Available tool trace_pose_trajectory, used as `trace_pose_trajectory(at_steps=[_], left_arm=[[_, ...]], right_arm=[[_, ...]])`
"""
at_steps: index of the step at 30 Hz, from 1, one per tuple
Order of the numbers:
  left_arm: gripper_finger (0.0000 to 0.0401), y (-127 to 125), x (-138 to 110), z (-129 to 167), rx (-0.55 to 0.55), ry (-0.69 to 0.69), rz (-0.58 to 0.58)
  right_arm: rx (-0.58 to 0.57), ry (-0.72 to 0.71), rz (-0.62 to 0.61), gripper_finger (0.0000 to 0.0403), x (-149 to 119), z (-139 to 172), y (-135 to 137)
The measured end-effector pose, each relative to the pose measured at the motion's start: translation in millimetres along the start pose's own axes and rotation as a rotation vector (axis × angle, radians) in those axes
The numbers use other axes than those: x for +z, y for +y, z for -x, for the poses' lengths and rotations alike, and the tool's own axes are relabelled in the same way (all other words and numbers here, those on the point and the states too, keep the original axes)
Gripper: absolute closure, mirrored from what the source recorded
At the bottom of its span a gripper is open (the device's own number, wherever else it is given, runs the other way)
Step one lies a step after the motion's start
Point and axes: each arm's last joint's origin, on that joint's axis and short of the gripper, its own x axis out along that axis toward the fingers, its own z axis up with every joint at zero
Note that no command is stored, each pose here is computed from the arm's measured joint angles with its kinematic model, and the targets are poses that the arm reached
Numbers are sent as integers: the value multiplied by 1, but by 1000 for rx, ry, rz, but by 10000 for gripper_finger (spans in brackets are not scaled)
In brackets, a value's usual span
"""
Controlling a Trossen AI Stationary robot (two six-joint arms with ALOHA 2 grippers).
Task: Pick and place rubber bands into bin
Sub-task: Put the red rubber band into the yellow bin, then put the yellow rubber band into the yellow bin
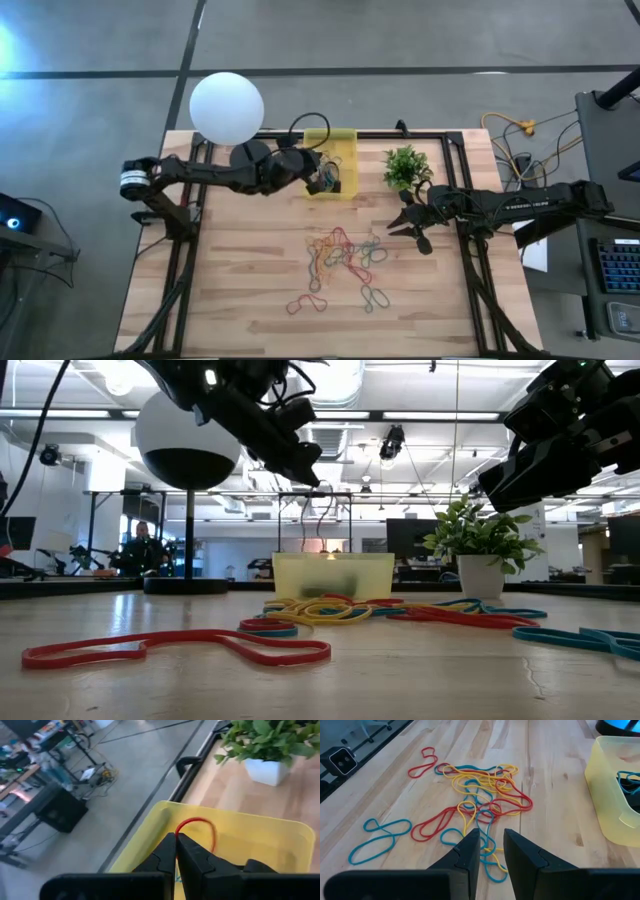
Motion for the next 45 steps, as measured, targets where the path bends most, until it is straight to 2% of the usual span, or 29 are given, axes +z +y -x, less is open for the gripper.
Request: trace_pose_trajectory(at_steps=[8,17,24,27,30,37,41,43,45], left_arm=[[401,6,-10,-11,-57,31,26],[401,-10,-29,-30,-111,98,55],[401,-13,-31,-34,-121,105,67],[400,-14,-31,-34,-163,98,69],[386,-15,-30,-34,-198,92,72],[326,-14,-29,-34,-201,89,73],[313,-13,-25,-29,-205,75,75],[312,-15,-26,-25,-259,102,62],[312,-20,-29,-20,-359,134,50]], right_arm=[[0,0,0,326,0,0,0],[0,0,0,326,0,0,0],[0,0,0,326,0,0,0],[0,0,0,326,0,0,0],[0,0,0,326,0,0,0],[0,0,0,326,0,0,0],[0,1,0,326,0,0,0],[0,1,0,326,0,0,0],[1,5,-1,326,-1,0,0]])
